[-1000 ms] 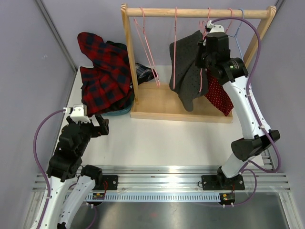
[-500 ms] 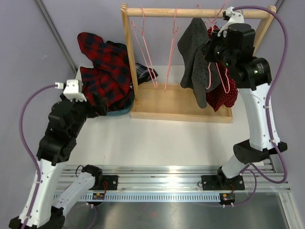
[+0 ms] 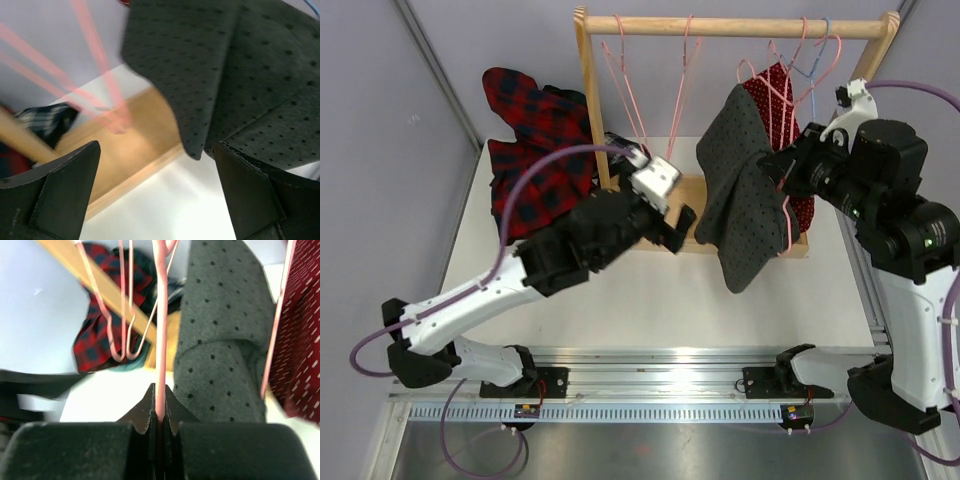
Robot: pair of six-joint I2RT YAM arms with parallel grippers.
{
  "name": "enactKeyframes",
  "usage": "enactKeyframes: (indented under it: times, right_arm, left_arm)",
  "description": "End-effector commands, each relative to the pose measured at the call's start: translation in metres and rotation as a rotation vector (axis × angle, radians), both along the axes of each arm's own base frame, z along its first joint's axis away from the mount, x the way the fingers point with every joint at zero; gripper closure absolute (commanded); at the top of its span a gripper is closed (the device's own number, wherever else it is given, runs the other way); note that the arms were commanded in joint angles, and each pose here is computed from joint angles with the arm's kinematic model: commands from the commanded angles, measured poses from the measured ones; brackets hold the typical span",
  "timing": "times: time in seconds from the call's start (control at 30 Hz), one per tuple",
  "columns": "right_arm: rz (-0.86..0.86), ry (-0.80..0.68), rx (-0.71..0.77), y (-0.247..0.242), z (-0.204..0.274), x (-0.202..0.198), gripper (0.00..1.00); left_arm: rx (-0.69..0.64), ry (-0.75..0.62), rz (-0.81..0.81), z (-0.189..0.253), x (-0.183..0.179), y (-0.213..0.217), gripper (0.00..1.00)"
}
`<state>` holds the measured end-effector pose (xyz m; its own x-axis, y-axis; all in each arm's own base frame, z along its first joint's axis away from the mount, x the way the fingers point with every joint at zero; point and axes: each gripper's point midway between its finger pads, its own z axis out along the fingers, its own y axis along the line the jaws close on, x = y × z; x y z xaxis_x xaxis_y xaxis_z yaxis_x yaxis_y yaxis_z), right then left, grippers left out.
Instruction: Remove the skirt from the hanger
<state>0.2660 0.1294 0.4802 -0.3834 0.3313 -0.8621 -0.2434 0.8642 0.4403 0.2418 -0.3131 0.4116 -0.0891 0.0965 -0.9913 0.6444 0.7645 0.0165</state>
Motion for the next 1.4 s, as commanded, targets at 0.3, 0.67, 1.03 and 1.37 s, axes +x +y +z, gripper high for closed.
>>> enactKeyframes:
  times: [0.3, 0.67, 1.03, 1.37]
  right_arm:
    - [0.143, -0.067, 0.199, -0.002, 0.036, -0.098, 1.0]
    - [0.155, -0.11, 0.255, -0.011, 0.063, -0.131, 1.0]
    - [0.064, -0.192, 0.166, -0.011, 0.096, -0.071, 1.0]
    - [0.072, -0.121, 0.152, 0.021, 0.071, 0.003, 1.0]
  left_arm:
    - [-0.157, -0.079, -0.15, -0.025, -0.038, -0.114, 0.01]
    - [-0.132, -0.087, -0.101, -0.055, -0.042, -0.129, 1.0]
    - [0.046, 0.208, -0.059, -0.25, -0.158, -0.062, 1.0]
    - [0.112, 0.171, 0.1, -0.184, -0.204, 0.001, 1.0]
